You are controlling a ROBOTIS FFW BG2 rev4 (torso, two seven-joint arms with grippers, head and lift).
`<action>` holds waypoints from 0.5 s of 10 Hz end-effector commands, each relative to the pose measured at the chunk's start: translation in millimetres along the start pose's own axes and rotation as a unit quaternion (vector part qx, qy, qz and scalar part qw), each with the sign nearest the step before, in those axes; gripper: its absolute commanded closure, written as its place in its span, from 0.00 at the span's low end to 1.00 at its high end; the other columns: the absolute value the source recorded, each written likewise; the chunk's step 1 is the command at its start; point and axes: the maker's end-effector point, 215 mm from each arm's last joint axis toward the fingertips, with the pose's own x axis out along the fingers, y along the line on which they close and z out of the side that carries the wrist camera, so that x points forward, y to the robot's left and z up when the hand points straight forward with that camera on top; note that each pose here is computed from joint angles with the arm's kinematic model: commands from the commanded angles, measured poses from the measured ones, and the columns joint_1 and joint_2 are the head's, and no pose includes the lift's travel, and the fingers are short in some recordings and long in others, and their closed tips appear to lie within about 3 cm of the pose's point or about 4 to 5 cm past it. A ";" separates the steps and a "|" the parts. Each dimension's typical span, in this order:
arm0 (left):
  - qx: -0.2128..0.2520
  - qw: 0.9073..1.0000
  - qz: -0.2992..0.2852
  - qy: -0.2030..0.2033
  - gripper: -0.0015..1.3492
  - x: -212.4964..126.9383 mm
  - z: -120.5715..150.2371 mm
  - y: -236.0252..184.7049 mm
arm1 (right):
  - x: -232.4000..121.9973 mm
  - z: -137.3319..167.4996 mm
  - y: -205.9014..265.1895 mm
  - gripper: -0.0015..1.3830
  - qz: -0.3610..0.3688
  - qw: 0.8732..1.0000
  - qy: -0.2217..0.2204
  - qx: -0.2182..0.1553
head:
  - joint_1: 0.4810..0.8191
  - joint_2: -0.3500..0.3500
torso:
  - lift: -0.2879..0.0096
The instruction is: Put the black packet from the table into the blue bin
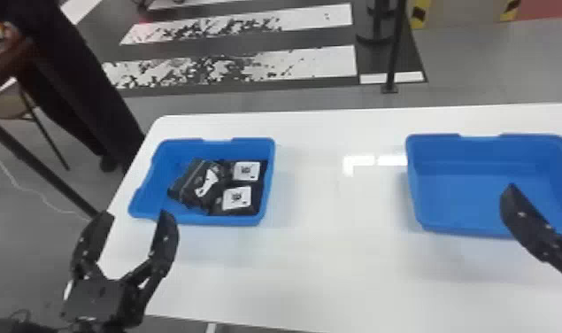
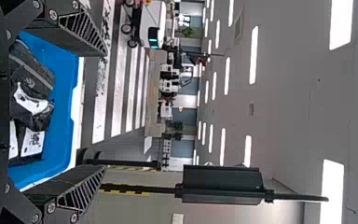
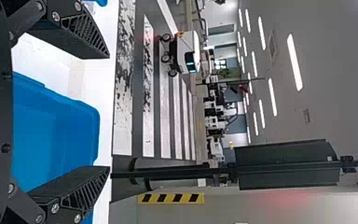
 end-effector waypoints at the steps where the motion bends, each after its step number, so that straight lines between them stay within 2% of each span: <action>1: -0.003 1.000 0.002 0.001 0.13 -0.4 -1.3 -0.1 | 0.0 0.0 0.2 0.13 0.000 1.000 0.000 0.000 | 0.63 0.76 | 0.60; 5: -0.004 1.000 0.002 0.001 0.13 0.5 -1.6 -1.0 | 0.6 0.8 -0.1 0.13 0.000 1.000 -0.001 -0.001 | 0.63 0.76 | 0.60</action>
